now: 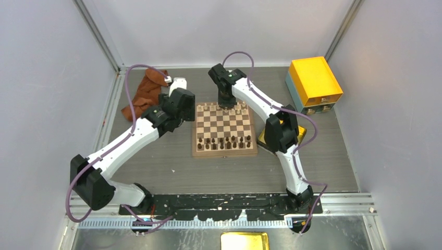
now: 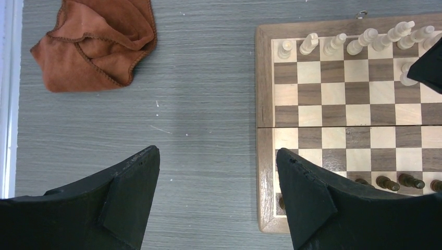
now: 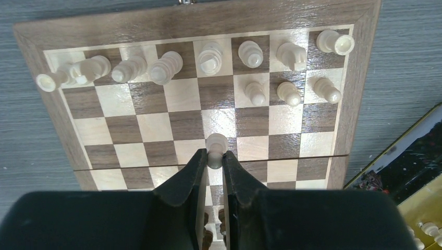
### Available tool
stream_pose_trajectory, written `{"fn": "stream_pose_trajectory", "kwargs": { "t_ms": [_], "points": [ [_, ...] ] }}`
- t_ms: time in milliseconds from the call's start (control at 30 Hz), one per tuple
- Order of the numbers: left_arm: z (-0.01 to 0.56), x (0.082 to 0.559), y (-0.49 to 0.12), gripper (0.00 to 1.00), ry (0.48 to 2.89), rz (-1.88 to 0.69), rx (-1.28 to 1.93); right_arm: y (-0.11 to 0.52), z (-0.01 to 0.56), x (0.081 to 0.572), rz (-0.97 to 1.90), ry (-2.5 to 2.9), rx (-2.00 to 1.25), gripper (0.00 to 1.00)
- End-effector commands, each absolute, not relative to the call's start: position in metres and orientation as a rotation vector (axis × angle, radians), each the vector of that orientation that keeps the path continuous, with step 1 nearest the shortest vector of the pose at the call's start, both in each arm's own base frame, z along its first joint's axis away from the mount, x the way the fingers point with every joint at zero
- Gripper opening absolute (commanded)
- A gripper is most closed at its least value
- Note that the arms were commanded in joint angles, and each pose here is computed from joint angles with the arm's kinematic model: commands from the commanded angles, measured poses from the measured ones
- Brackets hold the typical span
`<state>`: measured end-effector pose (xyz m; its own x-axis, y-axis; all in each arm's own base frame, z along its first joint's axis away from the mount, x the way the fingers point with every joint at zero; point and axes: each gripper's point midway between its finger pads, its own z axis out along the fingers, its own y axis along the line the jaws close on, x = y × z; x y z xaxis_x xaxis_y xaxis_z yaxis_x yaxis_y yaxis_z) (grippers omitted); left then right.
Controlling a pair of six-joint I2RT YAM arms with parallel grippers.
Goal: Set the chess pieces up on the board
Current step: Place the chess piece on the chessboard.
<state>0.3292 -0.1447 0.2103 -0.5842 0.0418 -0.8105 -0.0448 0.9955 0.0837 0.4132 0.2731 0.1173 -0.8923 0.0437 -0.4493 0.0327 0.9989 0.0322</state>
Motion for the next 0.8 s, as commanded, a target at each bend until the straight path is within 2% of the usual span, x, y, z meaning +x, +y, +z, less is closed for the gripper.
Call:
{"fn": "stream_pose_trajectory", "kwargs": {
  "t_ms": [0, 767],
  "points": [
    [0.229, 0.333, -0.141, 0.83, 2.124, 0.082, -0.071, 0.278, 0.121, 0.414, 0.032, 2.666, 0.023, 0.01],
    [0.226, 0.336, -0.140, 0.83, 2.126, 0.105, -0.049, 0.280, 0.096, 0.433, 0.031, 2.668, 0.025, 0.01]
  ]
}}
